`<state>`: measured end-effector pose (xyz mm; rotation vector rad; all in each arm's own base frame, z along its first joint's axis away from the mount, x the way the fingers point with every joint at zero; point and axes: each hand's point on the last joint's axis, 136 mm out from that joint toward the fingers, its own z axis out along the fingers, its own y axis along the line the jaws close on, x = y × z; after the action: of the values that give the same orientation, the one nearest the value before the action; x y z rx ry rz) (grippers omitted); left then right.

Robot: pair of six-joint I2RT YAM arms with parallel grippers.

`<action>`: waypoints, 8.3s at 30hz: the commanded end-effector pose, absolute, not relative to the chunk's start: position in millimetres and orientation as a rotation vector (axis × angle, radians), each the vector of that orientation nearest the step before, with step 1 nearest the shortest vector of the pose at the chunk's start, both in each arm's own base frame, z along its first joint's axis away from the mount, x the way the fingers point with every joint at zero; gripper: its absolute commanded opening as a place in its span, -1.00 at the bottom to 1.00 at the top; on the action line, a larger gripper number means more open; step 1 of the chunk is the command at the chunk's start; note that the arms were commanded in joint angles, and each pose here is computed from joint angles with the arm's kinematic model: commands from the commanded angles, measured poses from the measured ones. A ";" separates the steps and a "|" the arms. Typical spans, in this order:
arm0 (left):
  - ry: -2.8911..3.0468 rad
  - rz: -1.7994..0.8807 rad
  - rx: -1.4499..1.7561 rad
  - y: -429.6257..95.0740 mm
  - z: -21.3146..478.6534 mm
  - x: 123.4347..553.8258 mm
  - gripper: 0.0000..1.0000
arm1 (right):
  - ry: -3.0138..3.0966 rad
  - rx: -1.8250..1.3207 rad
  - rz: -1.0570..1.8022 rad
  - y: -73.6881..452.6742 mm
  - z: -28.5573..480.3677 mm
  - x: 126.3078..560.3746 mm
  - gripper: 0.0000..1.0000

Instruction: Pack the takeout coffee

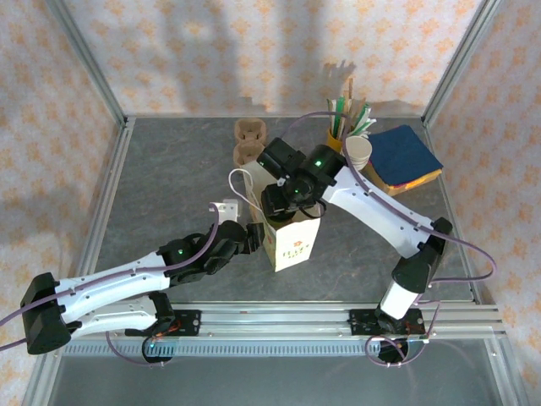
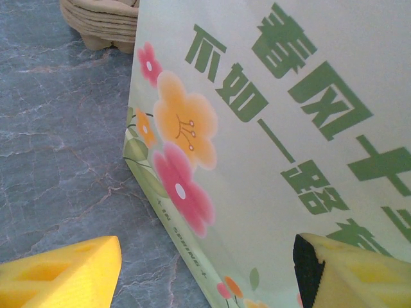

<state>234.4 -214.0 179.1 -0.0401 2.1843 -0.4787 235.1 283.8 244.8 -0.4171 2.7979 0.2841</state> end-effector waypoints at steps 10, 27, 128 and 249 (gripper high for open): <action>2.113 -0.512 -0.035 -207.9 191.4 231.4 0.58 | 2.870 -0.489 0.175 279.5 212.9 231.8 -0.16; 2.139 -0.494 -0.006 -209.1 182.3 229.8 0.57 | 2.919 -0.500 0.107 274.8 192.6 229.5 -0.16; 2.178 -0.386 0.034 -214.6 158.8 238.1 0.58 | 3.037 -0.405 0.066 260.3 166.7 202.8 -0.33; 2.180 -0.390 0.003 -206.6 155.7 234.6 0.57 | 3.129 -0.477 0.026 269.1 106.8 195.5 -0.33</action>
<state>235.2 -209.9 154.4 0.0244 2.1943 -0.3995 203.1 271.2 128.9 -0.4487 3.0665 0.0765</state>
